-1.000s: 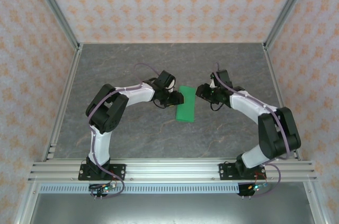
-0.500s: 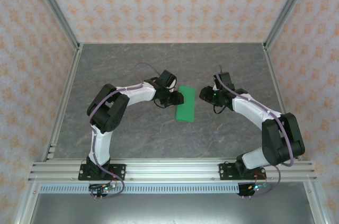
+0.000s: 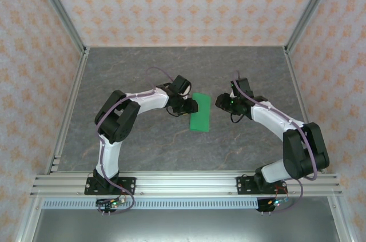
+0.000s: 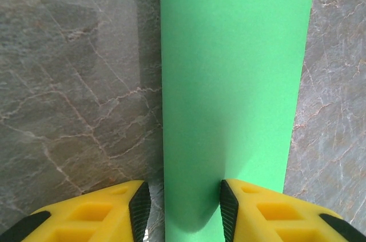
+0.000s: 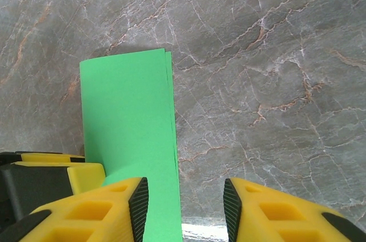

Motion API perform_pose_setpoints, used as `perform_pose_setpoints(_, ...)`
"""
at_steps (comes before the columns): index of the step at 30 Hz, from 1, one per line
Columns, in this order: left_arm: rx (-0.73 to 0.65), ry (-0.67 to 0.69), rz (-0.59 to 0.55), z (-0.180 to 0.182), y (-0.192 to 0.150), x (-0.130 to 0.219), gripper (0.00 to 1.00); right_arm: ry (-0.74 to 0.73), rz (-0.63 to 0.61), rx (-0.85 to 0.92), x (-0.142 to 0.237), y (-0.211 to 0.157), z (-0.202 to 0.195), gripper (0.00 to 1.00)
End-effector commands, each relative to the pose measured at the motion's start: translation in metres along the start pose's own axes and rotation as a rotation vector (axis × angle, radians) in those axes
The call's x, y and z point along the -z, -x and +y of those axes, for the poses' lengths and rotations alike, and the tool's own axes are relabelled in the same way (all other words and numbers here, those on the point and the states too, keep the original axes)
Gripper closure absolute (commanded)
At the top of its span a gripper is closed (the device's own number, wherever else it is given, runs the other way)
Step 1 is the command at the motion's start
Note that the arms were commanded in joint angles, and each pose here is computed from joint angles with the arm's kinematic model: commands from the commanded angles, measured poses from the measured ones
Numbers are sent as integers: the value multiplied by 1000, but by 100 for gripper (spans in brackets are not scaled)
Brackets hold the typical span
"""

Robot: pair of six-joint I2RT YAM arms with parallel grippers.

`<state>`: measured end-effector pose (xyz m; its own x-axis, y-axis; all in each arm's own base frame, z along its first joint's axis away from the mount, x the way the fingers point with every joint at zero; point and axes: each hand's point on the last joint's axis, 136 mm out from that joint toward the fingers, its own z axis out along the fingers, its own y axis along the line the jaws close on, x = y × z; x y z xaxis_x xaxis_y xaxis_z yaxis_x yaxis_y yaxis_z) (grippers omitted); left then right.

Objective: Fold a paper plane with a square sheet of paper (fold left side to right side)
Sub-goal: Hold the square sheet of paper at the center of the table.

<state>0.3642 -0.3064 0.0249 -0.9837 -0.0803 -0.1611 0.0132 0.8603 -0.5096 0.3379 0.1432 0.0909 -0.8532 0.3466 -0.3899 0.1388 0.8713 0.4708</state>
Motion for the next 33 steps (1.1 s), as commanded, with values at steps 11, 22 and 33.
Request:
perform_pose_setpoints(11,2,102,52,25,-13,-18,57,-10,-1,16,5,-3,-2,57)
perform_pose_setpoints(22,-26,136,74,26,-16,-22,55,-11,2,16,5,-4,-3,57)
perform_pose_setpoints(33,-24,146,75,29,-17,-24,55,-8,10,15,4,-7,-3,57)
